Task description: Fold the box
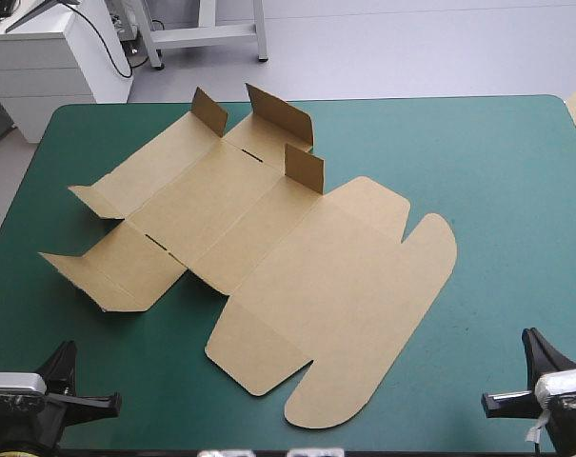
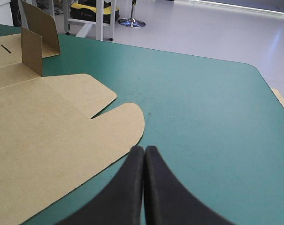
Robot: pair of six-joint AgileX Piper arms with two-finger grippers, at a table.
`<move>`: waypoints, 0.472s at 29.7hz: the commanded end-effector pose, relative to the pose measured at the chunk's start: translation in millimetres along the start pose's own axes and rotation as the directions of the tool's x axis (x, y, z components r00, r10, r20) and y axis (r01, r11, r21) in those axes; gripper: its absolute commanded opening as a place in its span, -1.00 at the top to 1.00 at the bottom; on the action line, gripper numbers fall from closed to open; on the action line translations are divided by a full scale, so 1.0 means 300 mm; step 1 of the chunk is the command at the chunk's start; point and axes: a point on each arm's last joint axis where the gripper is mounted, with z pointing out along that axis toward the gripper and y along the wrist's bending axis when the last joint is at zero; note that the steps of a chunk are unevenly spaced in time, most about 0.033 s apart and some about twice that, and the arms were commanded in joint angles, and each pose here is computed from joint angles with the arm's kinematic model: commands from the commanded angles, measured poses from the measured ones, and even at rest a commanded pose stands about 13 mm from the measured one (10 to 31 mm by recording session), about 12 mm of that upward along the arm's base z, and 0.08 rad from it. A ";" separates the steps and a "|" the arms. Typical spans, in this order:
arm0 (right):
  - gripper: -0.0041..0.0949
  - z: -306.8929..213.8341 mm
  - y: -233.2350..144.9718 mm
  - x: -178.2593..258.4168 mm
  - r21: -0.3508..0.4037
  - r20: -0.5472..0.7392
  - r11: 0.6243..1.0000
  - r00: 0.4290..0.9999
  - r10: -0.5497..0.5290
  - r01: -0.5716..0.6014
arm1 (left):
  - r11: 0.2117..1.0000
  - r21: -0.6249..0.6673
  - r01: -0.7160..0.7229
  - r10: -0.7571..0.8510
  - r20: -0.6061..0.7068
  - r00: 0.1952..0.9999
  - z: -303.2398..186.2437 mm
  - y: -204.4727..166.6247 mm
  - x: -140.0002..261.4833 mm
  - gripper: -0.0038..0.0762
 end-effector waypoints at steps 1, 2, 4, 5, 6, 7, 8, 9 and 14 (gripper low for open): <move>0.96 -0.029 -0.008 -0.043 0.036 0.117 0.999 0.993 -0.027 0.023 | 1.000 -0.010 0.010 -0.009 0.095 0.995 -0.014 0.003 -0.040 0.92; 0.96 -0.029 -0.008 -0.042 0.037 0.114 0.999 0.993 -0.028 0.024 | 1.000 -0.010 0.010 -0.009 0.095 0.995 -0.014 0.003 -0.040 0.92; 0.96 -0.029 -0.008 -0.041 0.036 0.110 0.999 0.994 -0.028 0.024 | 1.000 -0.010 0.010 -0.009 0.095 0.995 -0.014 0.003 -0.040 0.92; 0.96 -0.029 -0.008 -0.039 0.035 0.106 0.999 0.994 -0.028 0.024 | 1.000 -0.010 0.010 -0.009 0.095 0.995 -0.014 0.003 -0.040 0.92; 0.96 -0.029 -0.008 -0.039 0.035 0.103 0.999 0.994 -0.028 0.025 | 1.000 -0.009 0.013 -0.012 0.095 0.995 -0.014 0.003 -0.040 0.92; 0.96 -0.029 -0.008 -0.038 0.035 0.100 0.999 0.995 -0.028 0.025 | 1.000 -0.009 0.013 -0.012 0.095 0.995 -0.014 0.003 -0.040 0.92; 0.96 -0.029 -0.008 -0.037 0.034 0.097 0.999 0.995 -0.028 0.025 | 1.000 -0.009 0.013 -0.012 0.095 0.995 -0.014 0.003 -0.040 0.92; 0.96 -0.029 -0.008 -0.037 0.034 0.097 0.999 0.995 -0.028 0.025 | 1.000 -0.009 0.013 -0.012 0.095 0.995 -0.014 0.003 -0.040 0.92; 0.96 -0.029 -0.008 -0.037 0.034 0.099 0.999 0.995 -0.028 0.025 | 1.000 -0.009 0.013 -0.012 0.095 0.995 -0.014 0.003 -0.040 0.92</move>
